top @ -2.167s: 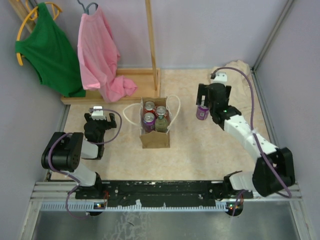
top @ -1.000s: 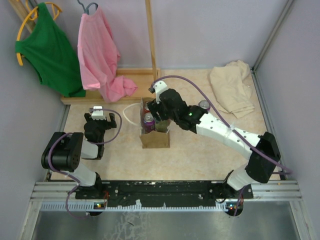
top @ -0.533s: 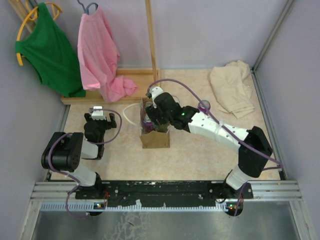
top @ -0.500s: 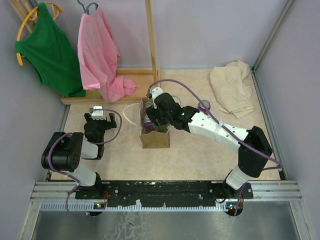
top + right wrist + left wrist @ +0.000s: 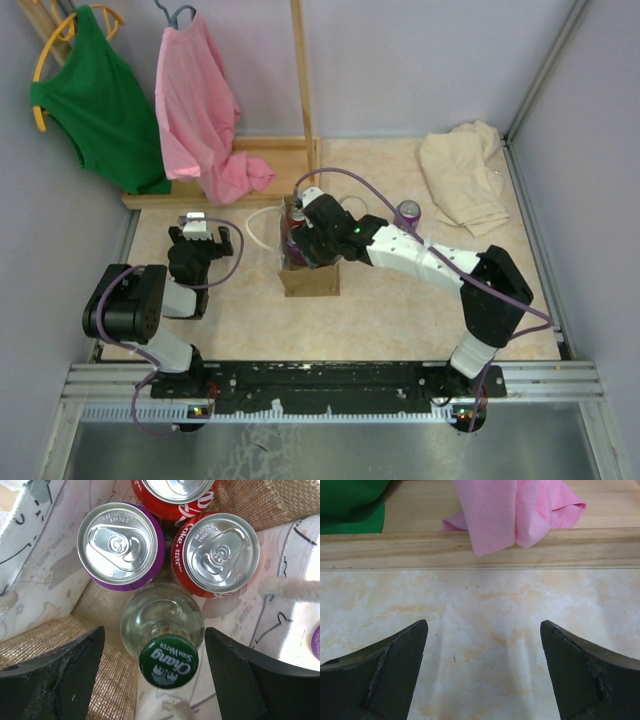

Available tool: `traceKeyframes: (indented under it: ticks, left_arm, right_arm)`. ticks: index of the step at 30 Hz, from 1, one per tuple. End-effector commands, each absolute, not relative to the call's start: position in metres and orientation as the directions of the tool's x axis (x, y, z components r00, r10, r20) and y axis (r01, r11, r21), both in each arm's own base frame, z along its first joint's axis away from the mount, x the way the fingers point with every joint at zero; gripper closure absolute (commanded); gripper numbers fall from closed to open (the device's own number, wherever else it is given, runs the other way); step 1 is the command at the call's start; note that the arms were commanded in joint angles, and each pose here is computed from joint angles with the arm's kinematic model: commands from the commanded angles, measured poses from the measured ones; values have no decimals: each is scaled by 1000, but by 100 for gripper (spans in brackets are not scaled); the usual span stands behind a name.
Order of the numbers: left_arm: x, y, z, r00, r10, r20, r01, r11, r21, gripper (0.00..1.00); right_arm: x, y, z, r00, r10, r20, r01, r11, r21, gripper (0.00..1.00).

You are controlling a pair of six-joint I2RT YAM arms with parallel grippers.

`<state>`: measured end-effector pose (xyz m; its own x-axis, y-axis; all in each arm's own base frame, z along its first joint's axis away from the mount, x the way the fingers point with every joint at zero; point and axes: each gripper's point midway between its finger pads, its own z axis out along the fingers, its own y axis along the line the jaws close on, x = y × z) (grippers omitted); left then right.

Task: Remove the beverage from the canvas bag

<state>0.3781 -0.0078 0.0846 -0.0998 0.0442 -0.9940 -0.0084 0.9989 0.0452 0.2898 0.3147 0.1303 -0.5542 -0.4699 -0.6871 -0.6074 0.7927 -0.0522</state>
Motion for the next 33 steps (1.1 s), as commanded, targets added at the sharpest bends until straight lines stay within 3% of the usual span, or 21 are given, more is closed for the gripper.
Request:
traceKeyframes:
  ticks: [1, 12, 18, 25, 27, 28, 33]
  left_arm:
    - [383, -10, 92, -69, 46, -997, -8, 999, 47, 0]
    - [383, -9, 92, -69, 46, -997, -9, 999, 46, 0]
    - [383, -10, 92, -69, 46, -997, -8, 999, 46, 0]
    - [383, -10, 92, -69, 46, -997, -8, 999, 47, 0]
    - [383, -9, 92, -69, 46, -997, -9, 999, 47, 0]
    - [383, -9, 92, -69, 46, -997, -8, 999, 47, 0]
    - [383, -9, 93, -69, 46, -997, -9, 999, 47, 0]
  right_arm:
    - [288, 316, 112, -575, -486, -658, -609, 792, -53, 19]
    - [299, 321, 92, -582, -486, -652, -585, 807, -79, 29]
    - [300, 319, 92, -584, -480, -655, -574, 815, -85, 49]
    - [295, 314, 87, -594, -498, -632, -580, 810, -93, 64]
    - [294, 314, 89, -593, -499, -633, -586, 805, -85, 76]
    - [294, 314, 90, -592, -499, -633, -585, 806, -88, 98]
    - [295, 313, 98, -577, -507, -640, -593, 799, -99, 100]
